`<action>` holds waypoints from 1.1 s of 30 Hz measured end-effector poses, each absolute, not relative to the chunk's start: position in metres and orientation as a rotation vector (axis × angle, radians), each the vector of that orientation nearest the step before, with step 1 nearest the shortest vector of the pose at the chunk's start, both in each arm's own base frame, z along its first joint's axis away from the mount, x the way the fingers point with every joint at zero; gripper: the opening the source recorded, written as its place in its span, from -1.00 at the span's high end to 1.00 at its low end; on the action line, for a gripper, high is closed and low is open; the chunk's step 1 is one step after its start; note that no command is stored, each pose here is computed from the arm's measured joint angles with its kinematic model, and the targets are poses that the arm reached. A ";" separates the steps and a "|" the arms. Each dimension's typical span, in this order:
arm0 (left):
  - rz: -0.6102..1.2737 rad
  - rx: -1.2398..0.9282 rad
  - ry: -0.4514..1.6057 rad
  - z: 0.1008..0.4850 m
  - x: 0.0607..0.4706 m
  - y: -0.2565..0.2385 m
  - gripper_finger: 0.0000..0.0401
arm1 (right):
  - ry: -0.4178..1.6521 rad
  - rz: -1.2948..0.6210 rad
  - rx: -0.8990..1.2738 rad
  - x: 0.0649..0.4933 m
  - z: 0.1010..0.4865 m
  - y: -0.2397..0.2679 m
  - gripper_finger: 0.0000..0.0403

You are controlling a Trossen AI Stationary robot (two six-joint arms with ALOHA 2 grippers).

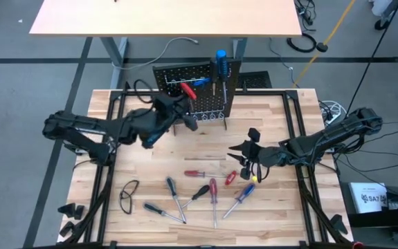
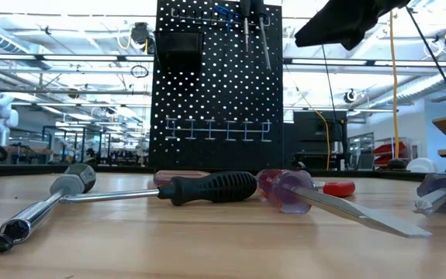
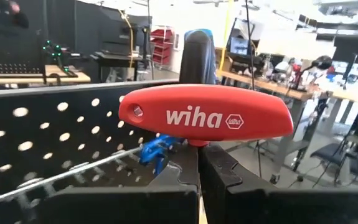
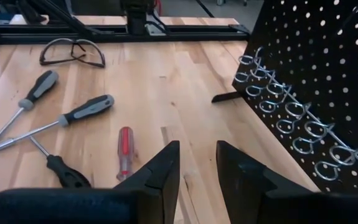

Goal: Hang tools onto peg board
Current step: Hang the red allen wrench on the pegboard

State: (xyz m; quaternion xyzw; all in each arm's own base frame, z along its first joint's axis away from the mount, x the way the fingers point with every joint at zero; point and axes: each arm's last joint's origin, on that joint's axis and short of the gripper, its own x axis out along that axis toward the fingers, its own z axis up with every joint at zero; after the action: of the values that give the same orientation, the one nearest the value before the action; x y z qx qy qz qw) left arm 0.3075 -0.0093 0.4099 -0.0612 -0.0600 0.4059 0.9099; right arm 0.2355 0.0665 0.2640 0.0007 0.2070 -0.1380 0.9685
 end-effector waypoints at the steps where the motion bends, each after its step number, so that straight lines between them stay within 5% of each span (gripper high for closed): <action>1: 0.836 -0.131 -0.130 0.409 0.309 -0.005 1.00 | 0.419 -0.279 0.001 0.235 0.264 0.067 0.53; 33: 0.967 -0.048 -0.038 0.401 0.326 0.043 1.00 | 0.424 -0.279 -0.005 0.235 0.263 0.067 0.53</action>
State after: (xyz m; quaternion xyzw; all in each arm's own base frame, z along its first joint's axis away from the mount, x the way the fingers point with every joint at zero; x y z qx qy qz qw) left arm 0.3260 0.0430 0.4012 -0.0231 -0.0185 0.4646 0.8850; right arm 0.2352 0.0666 0.2635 -0.0024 0.2100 -0.1378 0.9679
